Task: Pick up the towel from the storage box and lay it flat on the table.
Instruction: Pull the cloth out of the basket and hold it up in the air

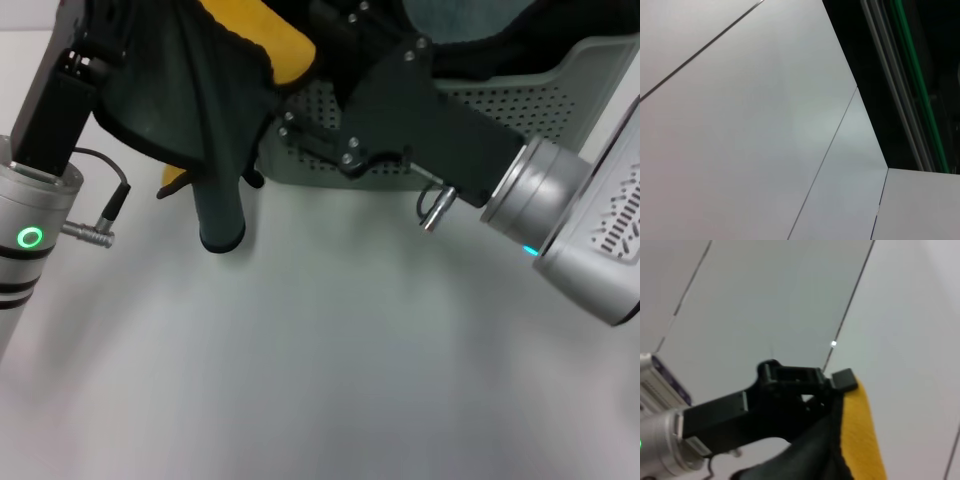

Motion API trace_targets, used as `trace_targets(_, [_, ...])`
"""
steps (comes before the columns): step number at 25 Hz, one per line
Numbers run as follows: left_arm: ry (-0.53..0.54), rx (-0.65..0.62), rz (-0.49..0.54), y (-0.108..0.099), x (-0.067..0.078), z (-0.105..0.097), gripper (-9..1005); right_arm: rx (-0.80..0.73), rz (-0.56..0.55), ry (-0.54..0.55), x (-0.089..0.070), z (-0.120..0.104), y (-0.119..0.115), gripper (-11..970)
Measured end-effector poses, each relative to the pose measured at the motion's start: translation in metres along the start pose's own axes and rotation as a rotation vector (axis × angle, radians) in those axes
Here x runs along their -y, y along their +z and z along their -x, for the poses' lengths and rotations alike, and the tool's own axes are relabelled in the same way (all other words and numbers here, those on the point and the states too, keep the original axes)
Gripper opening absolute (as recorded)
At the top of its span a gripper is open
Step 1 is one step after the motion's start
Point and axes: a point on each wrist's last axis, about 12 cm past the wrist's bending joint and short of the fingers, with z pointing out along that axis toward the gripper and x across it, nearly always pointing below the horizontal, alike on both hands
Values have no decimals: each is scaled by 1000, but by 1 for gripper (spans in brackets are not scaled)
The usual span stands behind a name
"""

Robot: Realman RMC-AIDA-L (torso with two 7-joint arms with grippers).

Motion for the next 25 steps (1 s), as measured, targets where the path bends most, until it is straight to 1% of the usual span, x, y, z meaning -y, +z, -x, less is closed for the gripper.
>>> trace_targets(4, [0, 0, -1, 0, 0, 0, 31, -7, -22, 0, 7, -2, -2, 744])
trace_targets(10, [0, 0, 0, 0, 0, 0, 31, -10, -33, -3, 8, -2, -4, 744])
trace_targets(17, [-1, -1, -3, 1, 0, 0, 32, -39, -36, -27, 14, -4, 4, 743])
trace_targets(22, [-1, -1, -3, 1, 0, 0, 33, -43, -28, -75, 13, -4, 6, 678])
trace_targets(23, [-1, -1, -3, 1, 0, 0, 33, -54, -25, -112, 12, -4, 7, 665])
trace_targets(25, [-1, -1, -3, 1, 0, 0, 33, -61, -23, -132, 12, -5, 9, 639])
